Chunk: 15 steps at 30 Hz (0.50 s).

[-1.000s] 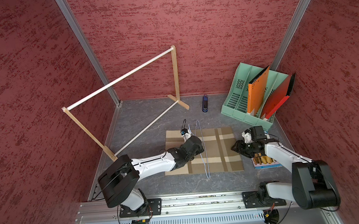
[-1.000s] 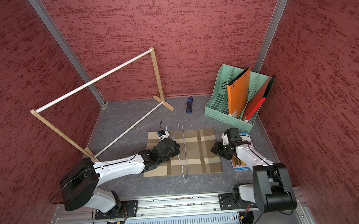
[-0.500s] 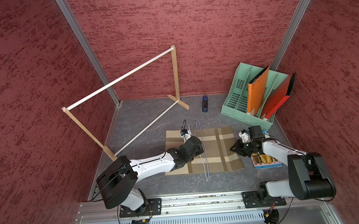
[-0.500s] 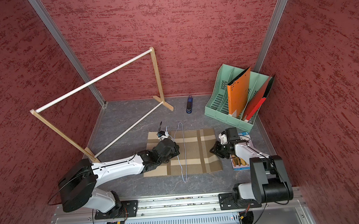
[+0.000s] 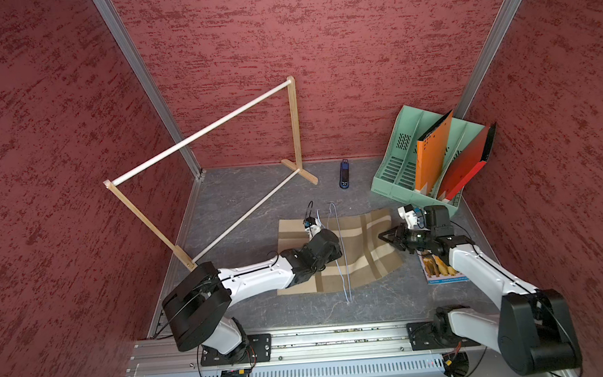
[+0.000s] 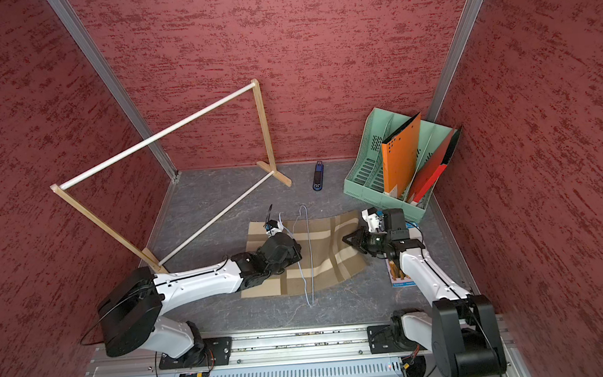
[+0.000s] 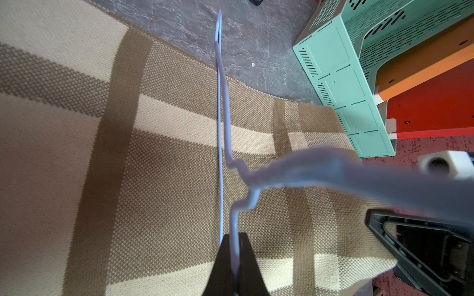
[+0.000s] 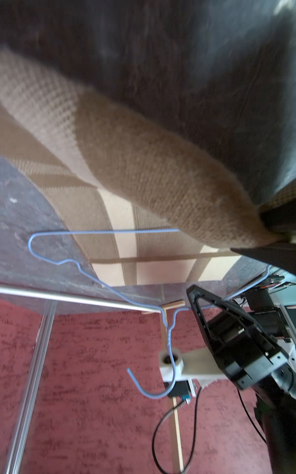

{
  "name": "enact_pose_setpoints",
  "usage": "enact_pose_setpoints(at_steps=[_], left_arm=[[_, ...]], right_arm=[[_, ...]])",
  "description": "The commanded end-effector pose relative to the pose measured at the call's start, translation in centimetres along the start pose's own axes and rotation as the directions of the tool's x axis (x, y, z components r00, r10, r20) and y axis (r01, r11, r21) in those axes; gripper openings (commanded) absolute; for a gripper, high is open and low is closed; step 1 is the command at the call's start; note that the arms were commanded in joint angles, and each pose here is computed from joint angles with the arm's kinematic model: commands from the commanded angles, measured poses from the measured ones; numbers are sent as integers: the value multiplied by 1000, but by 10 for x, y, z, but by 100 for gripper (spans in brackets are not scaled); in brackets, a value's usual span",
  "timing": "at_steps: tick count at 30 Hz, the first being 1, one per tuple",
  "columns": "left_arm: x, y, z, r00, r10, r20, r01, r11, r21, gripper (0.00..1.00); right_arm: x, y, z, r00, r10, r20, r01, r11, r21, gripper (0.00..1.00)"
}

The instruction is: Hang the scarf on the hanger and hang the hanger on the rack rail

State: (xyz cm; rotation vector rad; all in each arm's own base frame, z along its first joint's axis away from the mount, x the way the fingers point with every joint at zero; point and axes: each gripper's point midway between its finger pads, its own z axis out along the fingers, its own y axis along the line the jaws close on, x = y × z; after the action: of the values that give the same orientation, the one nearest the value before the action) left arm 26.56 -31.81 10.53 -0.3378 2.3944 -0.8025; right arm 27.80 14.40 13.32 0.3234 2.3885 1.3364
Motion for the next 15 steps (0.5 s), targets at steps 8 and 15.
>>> enact_pose_setpoints(at_steps=[8, 15], left_arm=[[22, 23, 4, 996, 24, -91, -33, 995, -98, 1], [21, 22, 3, 995, 35, -88, -44, 994, -103, 1]], right_arm=[[7, 61, 33, 999, -30, -16, 27, 984, -178, 0], [28, 64, 83, 996, 9, -89, -27, 980, -199, 0]])
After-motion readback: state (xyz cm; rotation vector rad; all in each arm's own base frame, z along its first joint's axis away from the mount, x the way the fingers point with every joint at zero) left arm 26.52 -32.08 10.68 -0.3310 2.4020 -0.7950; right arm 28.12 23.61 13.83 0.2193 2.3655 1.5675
